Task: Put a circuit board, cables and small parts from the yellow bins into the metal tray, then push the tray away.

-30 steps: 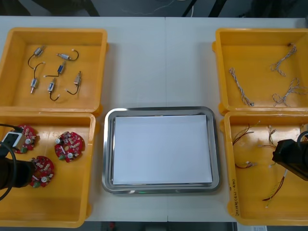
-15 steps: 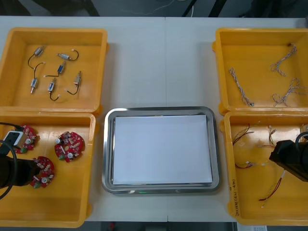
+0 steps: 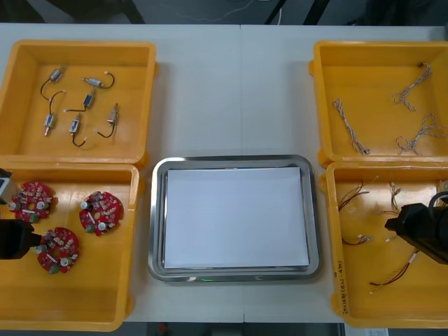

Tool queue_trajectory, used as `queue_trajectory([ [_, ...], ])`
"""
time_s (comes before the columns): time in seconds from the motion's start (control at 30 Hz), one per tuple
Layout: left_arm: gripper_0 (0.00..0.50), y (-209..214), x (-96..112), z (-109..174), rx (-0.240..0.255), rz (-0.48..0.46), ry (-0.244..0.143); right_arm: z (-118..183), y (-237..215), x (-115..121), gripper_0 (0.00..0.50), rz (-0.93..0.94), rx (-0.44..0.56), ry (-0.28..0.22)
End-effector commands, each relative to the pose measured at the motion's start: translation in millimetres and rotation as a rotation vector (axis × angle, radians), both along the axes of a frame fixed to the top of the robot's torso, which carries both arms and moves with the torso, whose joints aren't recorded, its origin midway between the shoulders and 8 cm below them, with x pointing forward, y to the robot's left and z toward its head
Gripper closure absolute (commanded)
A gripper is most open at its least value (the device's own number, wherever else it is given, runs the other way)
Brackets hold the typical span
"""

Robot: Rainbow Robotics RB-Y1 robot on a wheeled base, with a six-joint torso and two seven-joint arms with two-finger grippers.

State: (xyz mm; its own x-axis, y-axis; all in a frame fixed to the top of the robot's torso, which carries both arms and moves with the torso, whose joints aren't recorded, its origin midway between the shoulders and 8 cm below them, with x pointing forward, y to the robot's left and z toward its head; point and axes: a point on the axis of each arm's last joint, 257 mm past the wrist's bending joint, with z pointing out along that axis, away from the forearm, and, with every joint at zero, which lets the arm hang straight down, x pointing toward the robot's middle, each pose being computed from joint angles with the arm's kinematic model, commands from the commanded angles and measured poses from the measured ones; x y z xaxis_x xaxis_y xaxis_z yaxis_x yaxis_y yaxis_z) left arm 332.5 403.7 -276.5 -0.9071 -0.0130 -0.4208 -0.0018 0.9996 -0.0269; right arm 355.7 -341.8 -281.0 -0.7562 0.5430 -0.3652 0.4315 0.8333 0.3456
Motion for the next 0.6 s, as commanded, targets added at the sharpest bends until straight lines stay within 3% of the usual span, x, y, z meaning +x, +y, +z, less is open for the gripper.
queue_trajectory([
  [0.03, 0.0, 4, 6, 40, 0.098, -0.191, -0.038, 28, 0, 3, 0.0, 0.004, -0.026, -0.03],
  [0.27, 0.0, -2, -5, 61, 0.115, -0.299, -0.042, 54, -10, -6, 0.0, 0.017, -0.097, -0.03],
  [0.4, 0.0, -5, -11, 66, 0.137, -0.355, -0.035, 58, -21, -9, 0.0, 0.01, -0.122, -0.017],
  [0.6, 0.0, -21, -14, 69, 0.162, -0.461, -0.058, 60, -35, -14, 0.0, -0.046, -0.131, -0.002],
])
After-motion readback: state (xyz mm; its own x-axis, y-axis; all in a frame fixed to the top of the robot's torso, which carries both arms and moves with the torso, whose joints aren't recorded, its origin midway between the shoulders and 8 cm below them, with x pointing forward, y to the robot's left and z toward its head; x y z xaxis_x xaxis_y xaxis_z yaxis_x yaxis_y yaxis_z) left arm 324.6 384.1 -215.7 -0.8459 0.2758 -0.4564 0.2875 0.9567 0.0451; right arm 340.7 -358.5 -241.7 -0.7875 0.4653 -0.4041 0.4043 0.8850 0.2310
